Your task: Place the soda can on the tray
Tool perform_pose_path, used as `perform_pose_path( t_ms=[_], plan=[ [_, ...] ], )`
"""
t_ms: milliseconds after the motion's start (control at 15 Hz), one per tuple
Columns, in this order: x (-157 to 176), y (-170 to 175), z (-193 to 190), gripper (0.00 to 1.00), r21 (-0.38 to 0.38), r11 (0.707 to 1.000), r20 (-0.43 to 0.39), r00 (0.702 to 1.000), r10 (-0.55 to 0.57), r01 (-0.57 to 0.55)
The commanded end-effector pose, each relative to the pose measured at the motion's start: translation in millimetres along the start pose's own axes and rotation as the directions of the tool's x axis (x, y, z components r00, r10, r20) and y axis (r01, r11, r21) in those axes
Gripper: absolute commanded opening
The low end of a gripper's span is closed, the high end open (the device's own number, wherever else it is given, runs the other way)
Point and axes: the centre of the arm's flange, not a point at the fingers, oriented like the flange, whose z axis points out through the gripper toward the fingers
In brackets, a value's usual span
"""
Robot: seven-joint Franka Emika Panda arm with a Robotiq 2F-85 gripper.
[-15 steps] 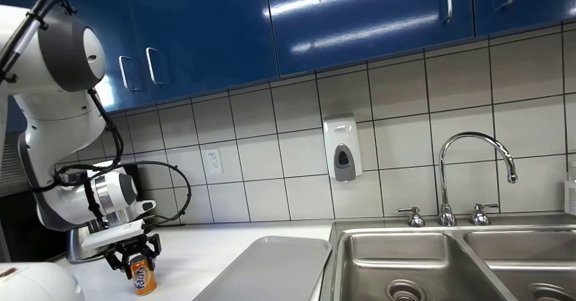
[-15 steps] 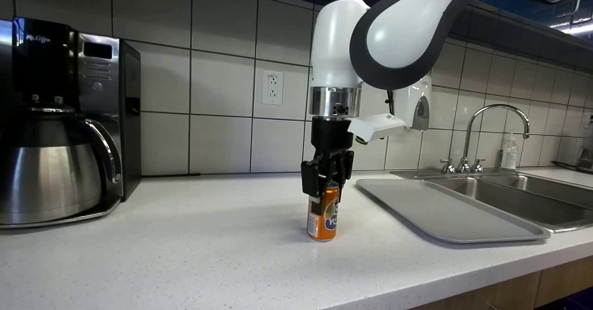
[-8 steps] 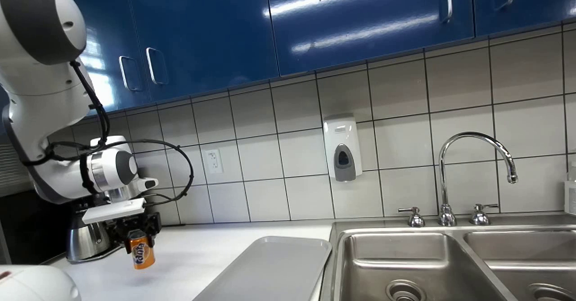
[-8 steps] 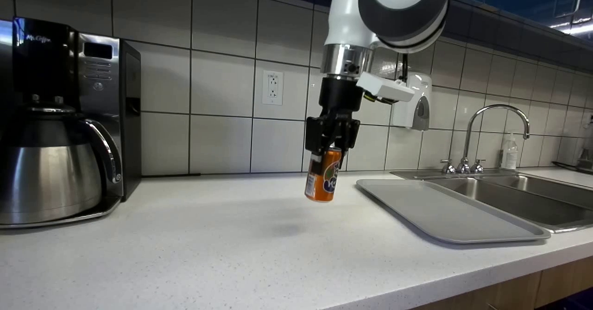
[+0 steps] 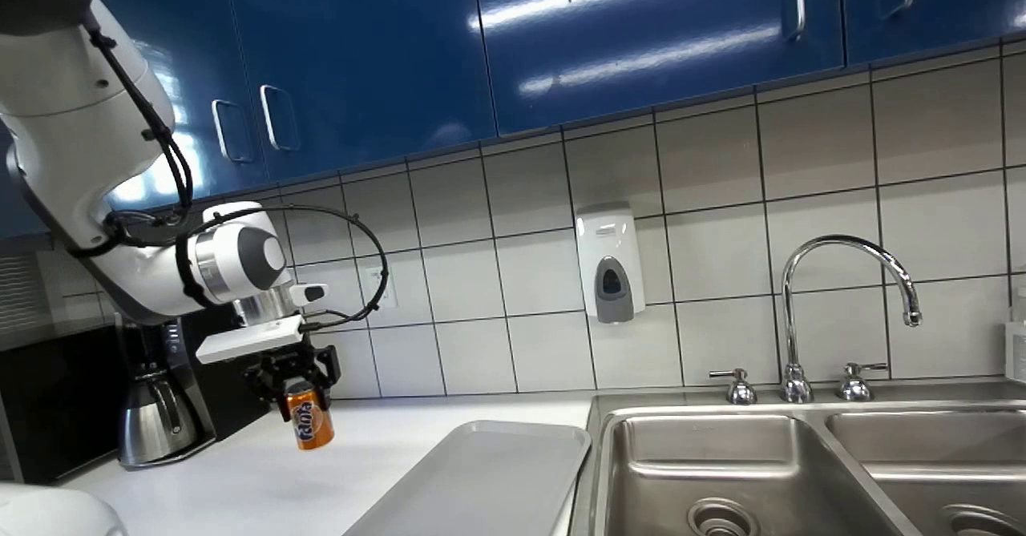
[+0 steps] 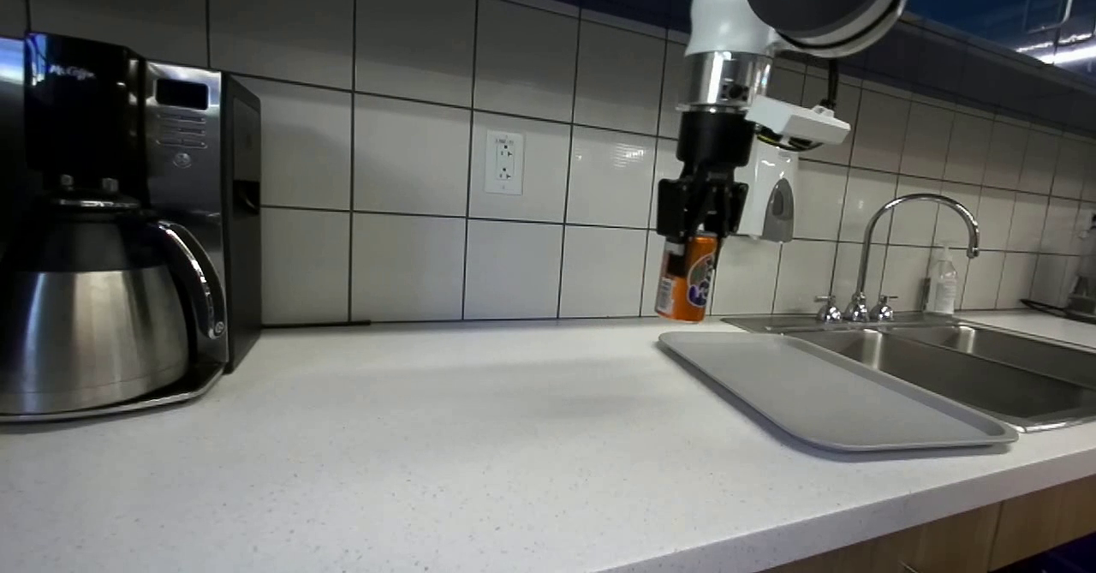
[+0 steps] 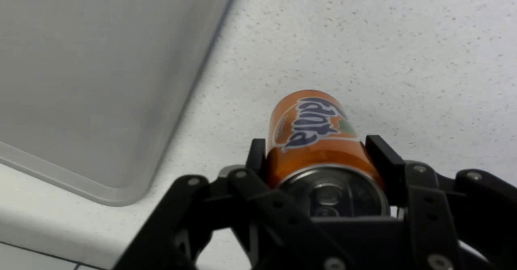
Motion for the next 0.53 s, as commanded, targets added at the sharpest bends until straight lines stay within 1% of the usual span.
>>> perform_pose_path(
  t_ms=[0,267,467],
  plan=[
    [-24,57,-18,0.39,-0.049,0.998,0.017,0.999,0.045,-0.044],
    [-44,112,-15,0.39,-0.071,0.990,0.036,0.992,0.124,-0.121],
    [-60,144,-6,0.39,-0.086,0.981,0.062,0.982,0.178,-0.172]
  ],
)
